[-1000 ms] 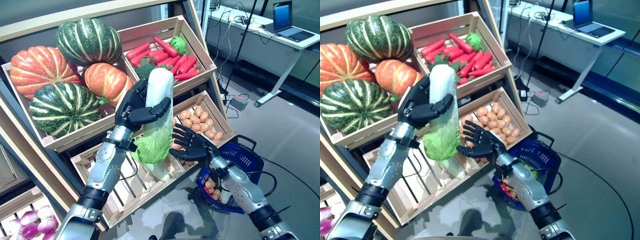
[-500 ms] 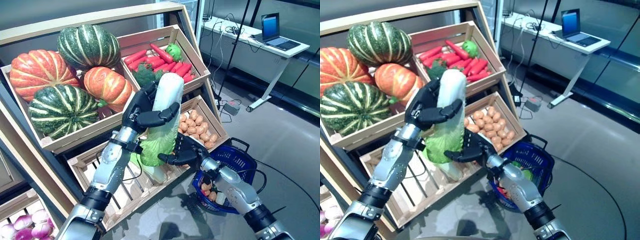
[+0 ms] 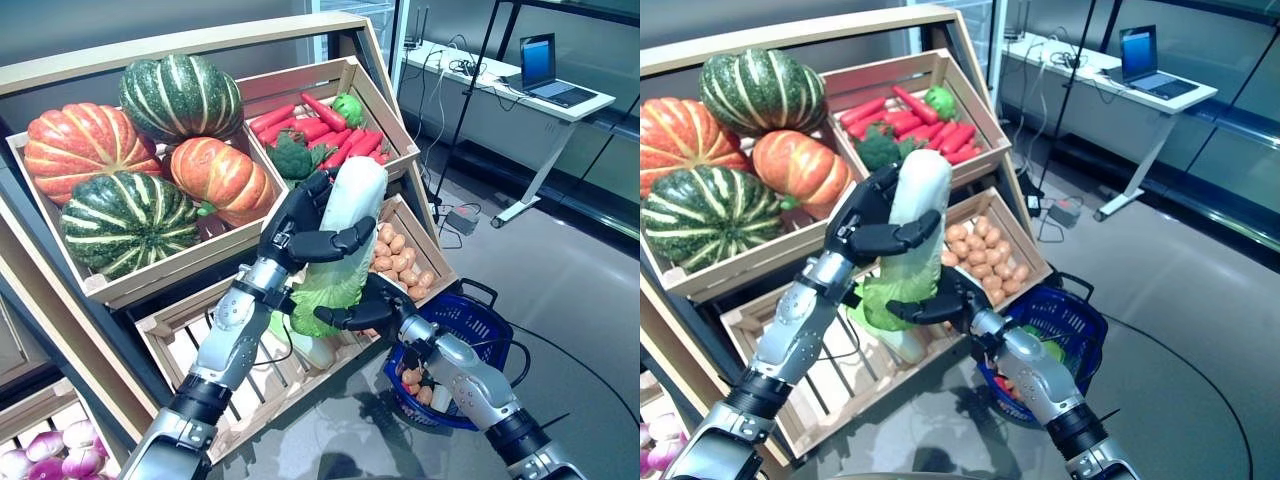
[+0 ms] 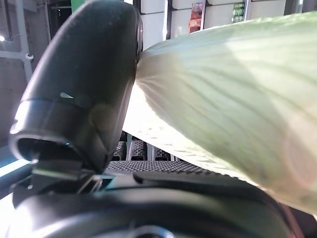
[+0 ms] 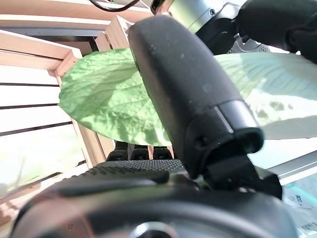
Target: Put vegetables into the basket
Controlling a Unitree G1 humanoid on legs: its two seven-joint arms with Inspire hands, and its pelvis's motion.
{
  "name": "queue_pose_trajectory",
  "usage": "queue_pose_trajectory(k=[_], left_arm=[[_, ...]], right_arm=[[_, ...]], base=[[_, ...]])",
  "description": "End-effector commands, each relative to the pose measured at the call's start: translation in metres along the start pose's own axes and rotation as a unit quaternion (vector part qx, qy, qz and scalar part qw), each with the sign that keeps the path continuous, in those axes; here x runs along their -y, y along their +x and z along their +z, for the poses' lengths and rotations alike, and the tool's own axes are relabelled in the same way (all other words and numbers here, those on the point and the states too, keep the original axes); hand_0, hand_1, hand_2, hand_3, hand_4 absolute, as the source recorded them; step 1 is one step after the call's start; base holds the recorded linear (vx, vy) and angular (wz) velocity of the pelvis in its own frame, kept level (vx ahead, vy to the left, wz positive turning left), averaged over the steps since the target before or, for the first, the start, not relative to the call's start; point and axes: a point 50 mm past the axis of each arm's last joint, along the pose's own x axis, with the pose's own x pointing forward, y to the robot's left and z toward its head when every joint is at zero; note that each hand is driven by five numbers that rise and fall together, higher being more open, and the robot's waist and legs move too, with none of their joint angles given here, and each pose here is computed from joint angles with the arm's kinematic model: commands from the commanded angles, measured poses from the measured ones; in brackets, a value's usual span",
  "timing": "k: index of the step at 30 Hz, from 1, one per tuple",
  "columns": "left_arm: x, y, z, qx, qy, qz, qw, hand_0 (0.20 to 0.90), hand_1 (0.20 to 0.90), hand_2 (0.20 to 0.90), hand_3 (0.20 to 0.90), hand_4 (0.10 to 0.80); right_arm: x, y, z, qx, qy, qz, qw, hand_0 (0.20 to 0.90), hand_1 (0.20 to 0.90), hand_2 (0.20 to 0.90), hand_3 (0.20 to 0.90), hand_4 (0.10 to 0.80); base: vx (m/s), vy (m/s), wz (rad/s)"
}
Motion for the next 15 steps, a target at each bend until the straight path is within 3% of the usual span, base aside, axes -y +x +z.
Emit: queue_pose_trajectory(k=[1,15], left_arm=[[0.023,0.023,0.037,0.11,-0.011,-0.067,0.992,0.3,0.3,0.3,0.3,0.4],[0.04,0.011,0.01,0.078,-0.148,-0.131,0.977,0.3,0.3,0.3,0.3,0.4]], right_arm=[[-0.033,0.022,0.073,0.173,-0.007,0.065,0.983,0.9,0.9,0.9,0.9,0.8],[-0.026,0.02,0.11,0.235,-0.015,0.054,0.97,0.9,0.9,0.9,0.9,0.8]], base=[[0.0,0.0,0.0],[0.0,0.0,0.0]])
